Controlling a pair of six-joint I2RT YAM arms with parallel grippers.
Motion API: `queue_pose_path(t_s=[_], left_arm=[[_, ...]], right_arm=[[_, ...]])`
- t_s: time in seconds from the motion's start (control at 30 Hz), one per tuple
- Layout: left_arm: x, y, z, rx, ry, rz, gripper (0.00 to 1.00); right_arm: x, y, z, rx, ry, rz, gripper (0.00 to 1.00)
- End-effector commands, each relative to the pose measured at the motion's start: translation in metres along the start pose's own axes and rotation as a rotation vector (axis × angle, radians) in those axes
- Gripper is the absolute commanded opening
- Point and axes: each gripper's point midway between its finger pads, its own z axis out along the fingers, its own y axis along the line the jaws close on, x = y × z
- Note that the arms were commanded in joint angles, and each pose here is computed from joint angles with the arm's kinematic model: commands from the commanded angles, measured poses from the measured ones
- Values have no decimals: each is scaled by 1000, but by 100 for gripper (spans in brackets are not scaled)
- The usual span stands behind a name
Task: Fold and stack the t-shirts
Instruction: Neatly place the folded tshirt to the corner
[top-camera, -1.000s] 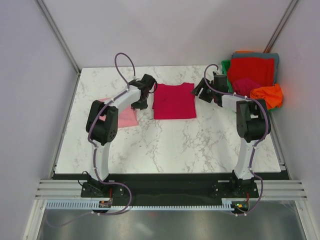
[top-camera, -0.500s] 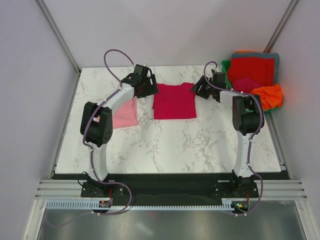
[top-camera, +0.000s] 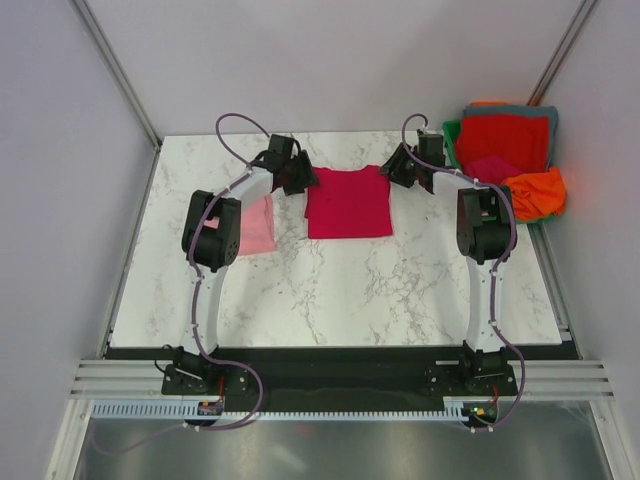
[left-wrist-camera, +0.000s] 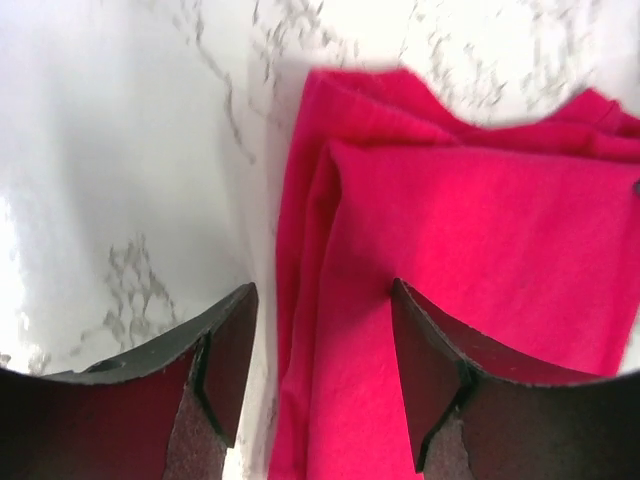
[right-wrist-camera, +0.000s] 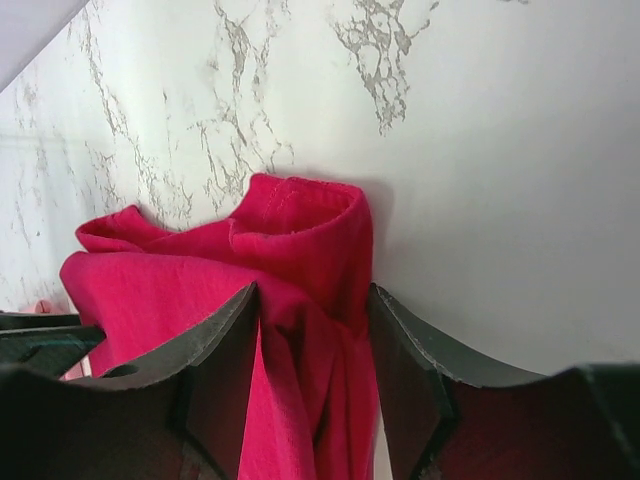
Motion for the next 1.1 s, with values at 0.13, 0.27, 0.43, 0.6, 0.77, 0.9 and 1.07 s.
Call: queue_pose_path(t_s=[0.13, 0.27, 0.43, 0.6, 0.77, 0.9, 1.07], left_arm=[[-22, -4, 20, 79, -27, -48, 64], [-26, -9, 30, 119, -19, -64, 57], [-22, -19, 39, 176, 11, -84, 37], [-29, -25, 40, 195, -5, -106, 2], [-48, -31, 12, 184, -80, -63, 2], [-69, -44, -34, 187, -159, -3, 2], [-80, -44, -115, 177, -225, 10, 2]], right_arm=[[19, -22, 14, 75, 56, -10, 55], [20, -21, 16, 63, 65, -3, 51], [22, -16, 22, 30, 80, 12, 44], [10, 9, 29, -35, 77, 18, 5], [-6, 47, 5, -74, 9, -57, 0], [-6, 71, -22, -118, 0, -75, 0], [2, 127, -69, -204, -25, -154, 0]])
